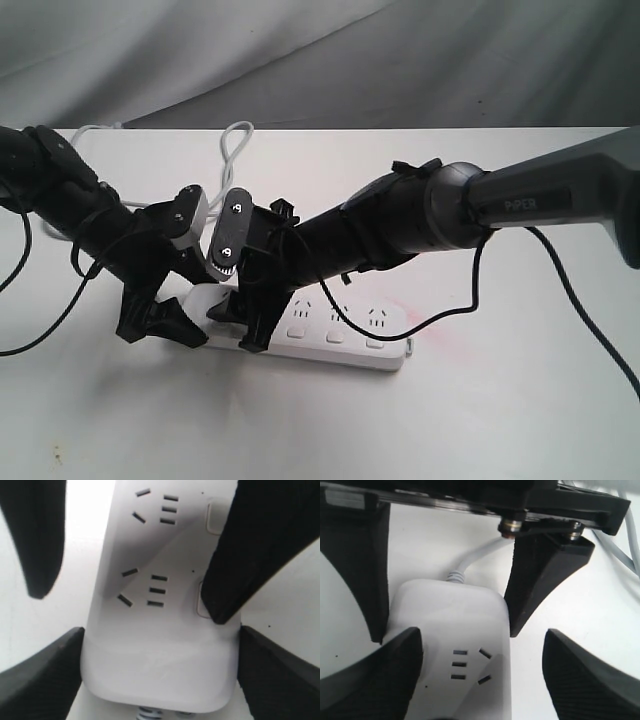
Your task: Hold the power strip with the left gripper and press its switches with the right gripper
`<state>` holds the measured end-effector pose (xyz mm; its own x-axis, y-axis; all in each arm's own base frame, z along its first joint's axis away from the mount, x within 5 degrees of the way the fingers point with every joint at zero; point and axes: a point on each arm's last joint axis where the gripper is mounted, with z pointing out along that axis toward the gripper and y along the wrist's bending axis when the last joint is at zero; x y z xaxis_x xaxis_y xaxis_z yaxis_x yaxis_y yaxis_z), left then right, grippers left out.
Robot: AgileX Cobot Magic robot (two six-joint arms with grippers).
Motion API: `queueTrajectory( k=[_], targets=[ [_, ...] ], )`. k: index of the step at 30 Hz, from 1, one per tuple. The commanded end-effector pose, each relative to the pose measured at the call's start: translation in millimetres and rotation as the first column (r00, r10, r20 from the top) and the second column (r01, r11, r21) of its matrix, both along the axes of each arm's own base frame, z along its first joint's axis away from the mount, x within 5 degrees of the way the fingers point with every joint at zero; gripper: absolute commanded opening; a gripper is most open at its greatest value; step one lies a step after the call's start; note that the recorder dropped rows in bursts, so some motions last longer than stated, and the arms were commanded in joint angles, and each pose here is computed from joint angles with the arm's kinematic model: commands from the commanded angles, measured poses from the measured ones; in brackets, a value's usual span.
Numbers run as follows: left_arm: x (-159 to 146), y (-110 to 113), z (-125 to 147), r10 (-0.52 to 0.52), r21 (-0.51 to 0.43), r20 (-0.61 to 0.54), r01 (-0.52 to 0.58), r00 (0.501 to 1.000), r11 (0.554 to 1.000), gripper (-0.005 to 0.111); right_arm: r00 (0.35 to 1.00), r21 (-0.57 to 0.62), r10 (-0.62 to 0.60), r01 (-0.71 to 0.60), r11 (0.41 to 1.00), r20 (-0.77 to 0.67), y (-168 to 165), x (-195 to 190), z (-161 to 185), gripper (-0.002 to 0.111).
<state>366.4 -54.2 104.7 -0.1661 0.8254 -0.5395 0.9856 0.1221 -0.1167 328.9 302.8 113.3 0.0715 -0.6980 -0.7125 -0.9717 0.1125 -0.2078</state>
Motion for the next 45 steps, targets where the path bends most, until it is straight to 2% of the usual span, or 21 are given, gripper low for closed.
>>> queueTrajectory(
  k=[1, 13, 20, 36, 41, 45],
  targets=[
    [-2, -1, -3, -0.02, 0.009, -0.019, 0.02, 1.0, 1.0, 0.064, 0.999, -0.05, 0.041, -0.041, 0.998, 0.011, 0, -2, -12, 0.064],
    [-2, -1, -3, -0.018, 0.009, -0.021, 0.019, 1.0, 1.0, 0.064, 0.997, -0.074, 0.077, -0.074, 0.994, 0.028, -1, -4, -14, 0.064],
    [-2, -1, -3, -0.02, 0.009, -0.019, 0.02, 1.0, 1.0, 0.064, 0.997, -0.096, 0.082, -0.081, 0.992, 0.003, -1, -5, -28, 0.064],
    [-2, -1, -3, -0.022, 0.009, -0.019, 0.022, 1.0, 1.0, 0.064, 0.999, -0.119, 0.041, -0.042, 0.992, -0.009, -13, 3, -32, 0.064],
    [-2, -1, -3, -0.022, 0.009, -0.019, 0.022, 1.0, 1.0, 0.064, 0.999, -0.06, 0.049, -0.049, 0.997, 0.009, -10, 2, -6, 0.064],
    [-2, -1, -3, -0.018, 0.009, -0.021, 0.018, 1.0, 1.0, 0.064, 0.998, 0.008, 0.036, -0.036, 0.999, 0.042, -10, -1, 34, 0.064]
  ],
)
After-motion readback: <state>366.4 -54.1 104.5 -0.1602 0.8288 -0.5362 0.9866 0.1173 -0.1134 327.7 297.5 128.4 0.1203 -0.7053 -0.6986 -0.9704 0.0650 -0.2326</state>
